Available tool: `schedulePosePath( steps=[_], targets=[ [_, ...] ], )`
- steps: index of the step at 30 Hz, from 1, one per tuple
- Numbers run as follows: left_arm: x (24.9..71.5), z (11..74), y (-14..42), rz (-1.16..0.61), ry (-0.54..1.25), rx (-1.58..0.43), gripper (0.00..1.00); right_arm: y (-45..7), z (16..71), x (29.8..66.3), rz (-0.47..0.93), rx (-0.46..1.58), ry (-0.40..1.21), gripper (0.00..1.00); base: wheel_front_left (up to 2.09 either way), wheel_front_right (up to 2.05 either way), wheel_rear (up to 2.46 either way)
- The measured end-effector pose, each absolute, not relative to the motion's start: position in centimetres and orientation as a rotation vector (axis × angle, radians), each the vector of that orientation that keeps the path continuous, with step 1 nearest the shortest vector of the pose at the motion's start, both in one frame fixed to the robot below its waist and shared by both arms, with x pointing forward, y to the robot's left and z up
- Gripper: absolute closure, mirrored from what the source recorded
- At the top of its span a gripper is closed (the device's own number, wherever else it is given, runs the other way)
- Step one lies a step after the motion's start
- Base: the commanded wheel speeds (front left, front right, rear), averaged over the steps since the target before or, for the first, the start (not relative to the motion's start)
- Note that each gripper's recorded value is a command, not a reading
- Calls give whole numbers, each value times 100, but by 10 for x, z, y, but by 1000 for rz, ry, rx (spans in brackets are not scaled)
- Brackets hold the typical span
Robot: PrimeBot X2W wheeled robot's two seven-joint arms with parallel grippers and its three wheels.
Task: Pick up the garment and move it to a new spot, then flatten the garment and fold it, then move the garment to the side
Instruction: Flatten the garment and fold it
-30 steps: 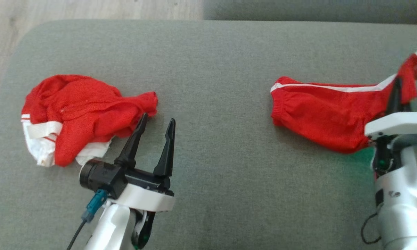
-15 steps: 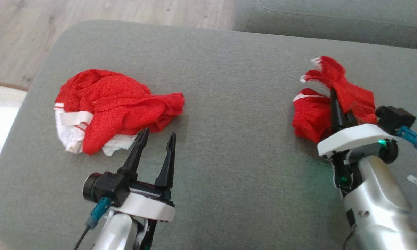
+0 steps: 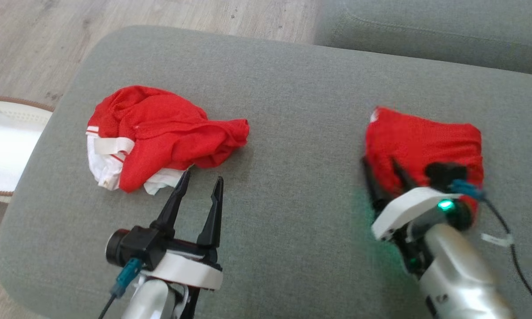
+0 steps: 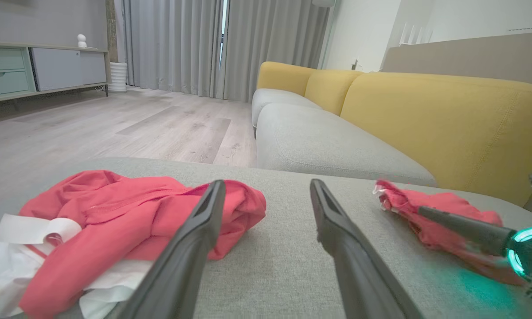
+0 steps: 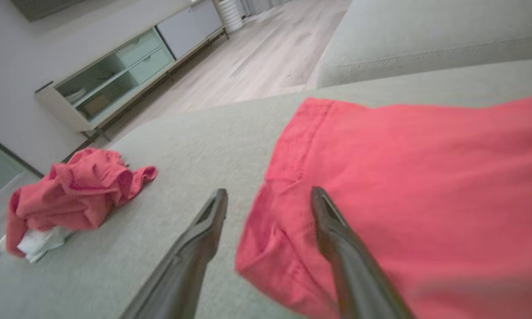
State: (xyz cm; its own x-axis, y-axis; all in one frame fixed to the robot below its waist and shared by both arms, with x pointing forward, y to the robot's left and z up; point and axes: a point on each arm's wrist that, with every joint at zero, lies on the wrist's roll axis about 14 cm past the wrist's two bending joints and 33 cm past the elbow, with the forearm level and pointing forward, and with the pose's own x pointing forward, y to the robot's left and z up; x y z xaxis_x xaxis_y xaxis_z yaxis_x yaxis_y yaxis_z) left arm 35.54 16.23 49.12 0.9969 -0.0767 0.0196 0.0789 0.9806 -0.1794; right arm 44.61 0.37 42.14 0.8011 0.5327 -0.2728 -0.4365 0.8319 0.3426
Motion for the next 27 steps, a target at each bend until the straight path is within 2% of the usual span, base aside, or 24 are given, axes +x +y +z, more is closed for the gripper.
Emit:
schedulePosePath(
  steps=[6,10,17,21,24,25,27],
  targets=[
    [357,490,157,-89,-9,-202,0,21,403,417,609,245,500,0,0,0,0],
    [361,492,149,-113,-14,-203,0,17,409,414,616,249,490,0,0,0,0],
    [373,502,127,-186,-43,-210,0,-24,451,435,544,254,286,0,0,0,0],
    [383,520,115,-227,-96,-210,0,-73,477,450,449,167,135,0,0,0,0],
    [389,527,105,-252,-120,-172,0,-110,505,457,391,12,9,0,0,0,0],
    [394,529,102,-253,-130,-147,0,-131,526,456,328,-18,-71,0,0,0,0],
    [399,535,98,-263,-148,-153,0,-145,539,446,267,-13,-130,0,0,0,0]
  ],
)
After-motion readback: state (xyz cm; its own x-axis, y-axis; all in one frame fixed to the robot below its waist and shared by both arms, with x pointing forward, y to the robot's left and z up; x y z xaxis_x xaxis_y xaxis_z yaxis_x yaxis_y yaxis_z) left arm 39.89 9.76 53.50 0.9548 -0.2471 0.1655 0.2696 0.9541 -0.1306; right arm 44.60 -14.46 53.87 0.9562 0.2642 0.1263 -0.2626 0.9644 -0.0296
